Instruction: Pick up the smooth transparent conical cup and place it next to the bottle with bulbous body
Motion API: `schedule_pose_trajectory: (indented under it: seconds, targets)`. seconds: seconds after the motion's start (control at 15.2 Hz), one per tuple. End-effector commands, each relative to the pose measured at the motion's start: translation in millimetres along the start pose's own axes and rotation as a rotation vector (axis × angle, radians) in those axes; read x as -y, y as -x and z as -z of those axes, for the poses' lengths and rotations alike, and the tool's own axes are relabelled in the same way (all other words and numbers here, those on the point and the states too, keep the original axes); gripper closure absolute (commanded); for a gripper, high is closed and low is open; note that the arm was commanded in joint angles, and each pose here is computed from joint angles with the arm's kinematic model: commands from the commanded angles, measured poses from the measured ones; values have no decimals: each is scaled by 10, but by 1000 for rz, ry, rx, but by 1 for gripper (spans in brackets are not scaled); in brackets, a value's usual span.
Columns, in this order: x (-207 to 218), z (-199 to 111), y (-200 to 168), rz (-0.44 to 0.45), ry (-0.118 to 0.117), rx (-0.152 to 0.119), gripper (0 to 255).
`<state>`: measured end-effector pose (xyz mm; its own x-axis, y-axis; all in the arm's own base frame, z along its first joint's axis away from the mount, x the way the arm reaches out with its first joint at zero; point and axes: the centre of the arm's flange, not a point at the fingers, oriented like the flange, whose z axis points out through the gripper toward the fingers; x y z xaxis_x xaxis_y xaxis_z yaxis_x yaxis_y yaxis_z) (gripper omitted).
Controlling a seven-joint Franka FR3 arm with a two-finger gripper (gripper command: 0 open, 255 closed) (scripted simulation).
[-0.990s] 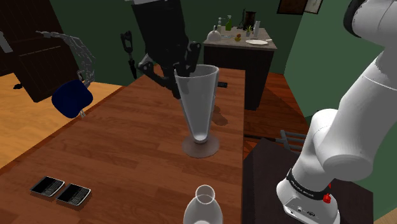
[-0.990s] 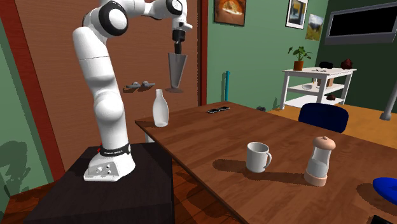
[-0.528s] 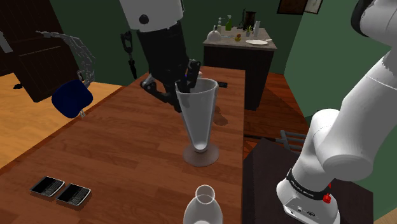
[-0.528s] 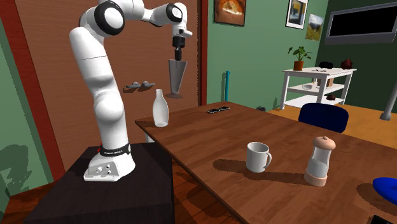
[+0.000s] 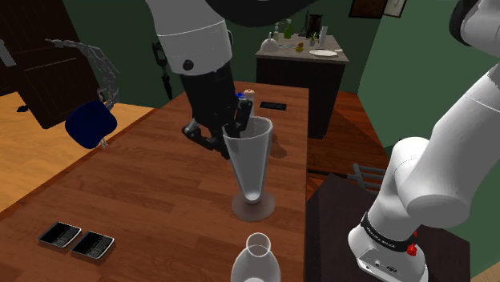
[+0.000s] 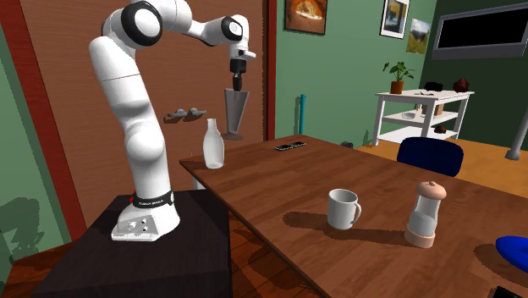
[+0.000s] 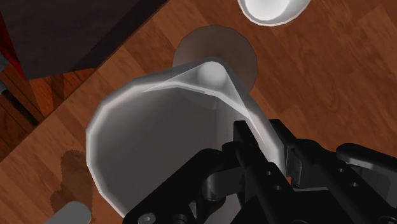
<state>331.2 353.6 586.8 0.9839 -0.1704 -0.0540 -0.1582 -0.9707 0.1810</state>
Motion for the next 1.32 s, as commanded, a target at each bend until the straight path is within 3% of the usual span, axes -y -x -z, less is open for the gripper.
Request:
schedule_pose_trajectory:
  seconds: [0.0,1.25]
  targets:
    - [28,-105,-15,0,-1,-1,255]
    - [210,-1090,-69,0,-1,-1,255]
